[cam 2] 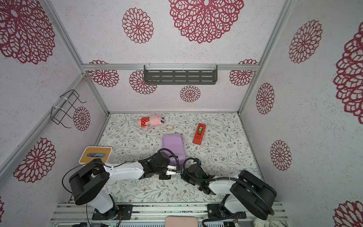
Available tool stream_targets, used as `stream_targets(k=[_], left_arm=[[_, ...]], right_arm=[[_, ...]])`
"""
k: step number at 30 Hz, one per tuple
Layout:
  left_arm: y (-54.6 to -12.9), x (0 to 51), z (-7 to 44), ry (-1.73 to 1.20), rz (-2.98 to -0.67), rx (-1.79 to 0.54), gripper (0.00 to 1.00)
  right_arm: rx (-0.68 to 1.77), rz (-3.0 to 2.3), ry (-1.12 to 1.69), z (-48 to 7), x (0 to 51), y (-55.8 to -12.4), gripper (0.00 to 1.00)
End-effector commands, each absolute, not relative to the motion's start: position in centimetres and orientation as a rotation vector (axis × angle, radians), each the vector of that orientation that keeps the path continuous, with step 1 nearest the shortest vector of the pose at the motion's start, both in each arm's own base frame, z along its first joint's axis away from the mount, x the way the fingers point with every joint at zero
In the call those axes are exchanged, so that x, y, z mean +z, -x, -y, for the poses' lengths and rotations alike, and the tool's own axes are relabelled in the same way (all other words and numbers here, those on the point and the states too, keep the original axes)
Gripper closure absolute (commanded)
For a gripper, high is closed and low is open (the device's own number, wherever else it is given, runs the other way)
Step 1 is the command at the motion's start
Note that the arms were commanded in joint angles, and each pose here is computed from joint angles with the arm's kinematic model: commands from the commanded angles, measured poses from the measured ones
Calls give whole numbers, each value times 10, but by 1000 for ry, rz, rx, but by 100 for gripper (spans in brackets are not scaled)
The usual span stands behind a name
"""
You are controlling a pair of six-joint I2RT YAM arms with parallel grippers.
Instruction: Wrap the gift box in paper
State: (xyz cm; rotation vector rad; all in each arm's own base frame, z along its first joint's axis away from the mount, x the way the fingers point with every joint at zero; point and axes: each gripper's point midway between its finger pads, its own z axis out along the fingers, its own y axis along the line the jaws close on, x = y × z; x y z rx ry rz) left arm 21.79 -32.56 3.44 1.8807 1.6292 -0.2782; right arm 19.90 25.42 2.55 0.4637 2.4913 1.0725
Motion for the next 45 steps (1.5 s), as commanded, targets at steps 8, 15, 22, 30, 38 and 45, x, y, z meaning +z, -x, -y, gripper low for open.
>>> stream_targets(k=[8,15,22,30,38,45], left_arm=[[-217,42,323,-1849,-1608,-292,90],[-221,41,315,-1818,-1576,-232,63],[-231,38,315,-1770,-1562,-174,57],[-239,33,316,-1731,-1556,-138,59],[-242,35,320,-1682,-1546,-153,64],[-239,32,322,-1695,-1544,-177,72]], right_arm=[[1149,-2359,-495,-270,45,-219,91],[1181,-2332,-511,-273,46,-221,92],[1212,-2311,-523,-275,50,-221,94],[1216,-2298,-531,-273,52,-220,95],[1222,-2284,-537,-273,55,-221,96],[1224,-2279,-537,-272,55,-221,96]])
